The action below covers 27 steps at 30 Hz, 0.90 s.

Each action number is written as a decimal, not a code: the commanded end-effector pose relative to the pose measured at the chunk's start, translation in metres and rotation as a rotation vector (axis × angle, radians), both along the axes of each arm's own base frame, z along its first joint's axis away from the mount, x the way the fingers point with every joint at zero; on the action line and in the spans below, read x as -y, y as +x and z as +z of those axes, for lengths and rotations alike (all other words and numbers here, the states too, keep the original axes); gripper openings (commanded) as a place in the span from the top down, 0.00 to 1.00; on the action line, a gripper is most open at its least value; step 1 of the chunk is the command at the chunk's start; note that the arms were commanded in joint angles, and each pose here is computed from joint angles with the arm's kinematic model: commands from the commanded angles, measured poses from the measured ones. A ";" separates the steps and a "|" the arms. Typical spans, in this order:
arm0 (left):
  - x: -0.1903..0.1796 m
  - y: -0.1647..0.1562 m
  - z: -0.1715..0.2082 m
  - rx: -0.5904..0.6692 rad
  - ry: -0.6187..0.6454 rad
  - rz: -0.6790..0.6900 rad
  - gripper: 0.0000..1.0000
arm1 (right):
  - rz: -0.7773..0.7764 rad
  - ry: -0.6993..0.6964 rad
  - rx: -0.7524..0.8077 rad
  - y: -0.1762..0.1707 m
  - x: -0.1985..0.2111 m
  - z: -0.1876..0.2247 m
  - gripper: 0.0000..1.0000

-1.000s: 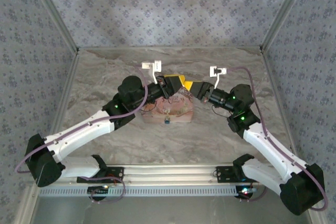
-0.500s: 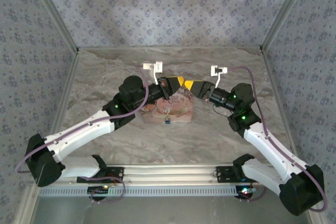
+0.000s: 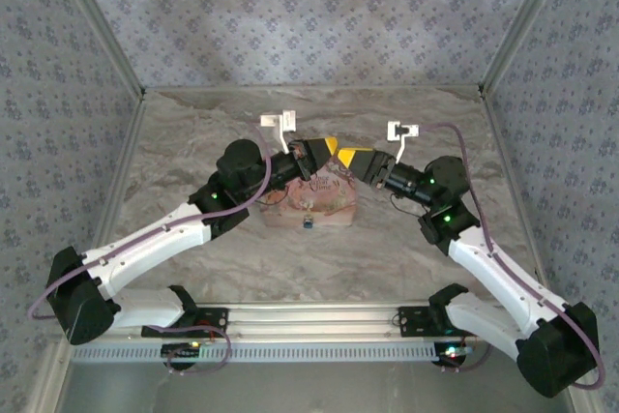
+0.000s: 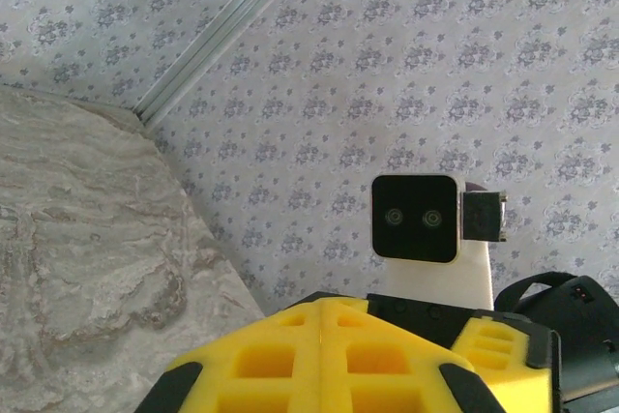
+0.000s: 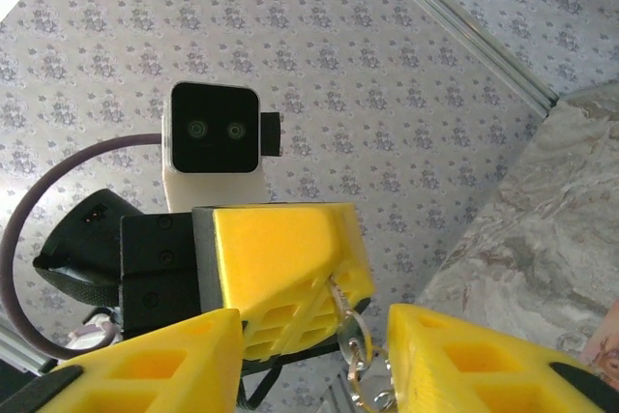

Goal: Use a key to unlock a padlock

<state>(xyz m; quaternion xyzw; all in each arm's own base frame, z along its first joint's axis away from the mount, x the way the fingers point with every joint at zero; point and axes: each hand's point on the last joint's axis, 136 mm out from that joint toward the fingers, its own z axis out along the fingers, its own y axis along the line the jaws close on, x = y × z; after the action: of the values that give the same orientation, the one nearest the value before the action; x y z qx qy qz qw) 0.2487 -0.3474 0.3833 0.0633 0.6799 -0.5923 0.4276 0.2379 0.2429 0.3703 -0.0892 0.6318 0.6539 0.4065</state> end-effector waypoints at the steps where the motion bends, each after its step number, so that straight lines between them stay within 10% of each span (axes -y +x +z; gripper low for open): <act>1: -0.005 0.000 0.015 0.026 -0.058 0.013 1.00 | 0.000 0.018 0.036 -0.003 -0.001 0.008 0.59; 16: -0.006 -0.003 0.016 0.028 -0.077 0.003 1.00 | -0.014 0.006 0.035 0.000 0.000 0.005 1.00; 27: 0.003 -0.007 0.004 -0.003 -0.053 -0.045 1.00 | -0.069 -0.007 0.058 0.001 0.013 0.007 1.00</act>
<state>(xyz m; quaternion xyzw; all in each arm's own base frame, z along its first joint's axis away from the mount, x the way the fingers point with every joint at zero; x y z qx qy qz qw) 0.2470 -0.3478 0.3862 0.0586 0.6695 -0.6070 0.4241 0.2404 0.2403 0.3644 -0.0866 0.6391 0.6407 0.4167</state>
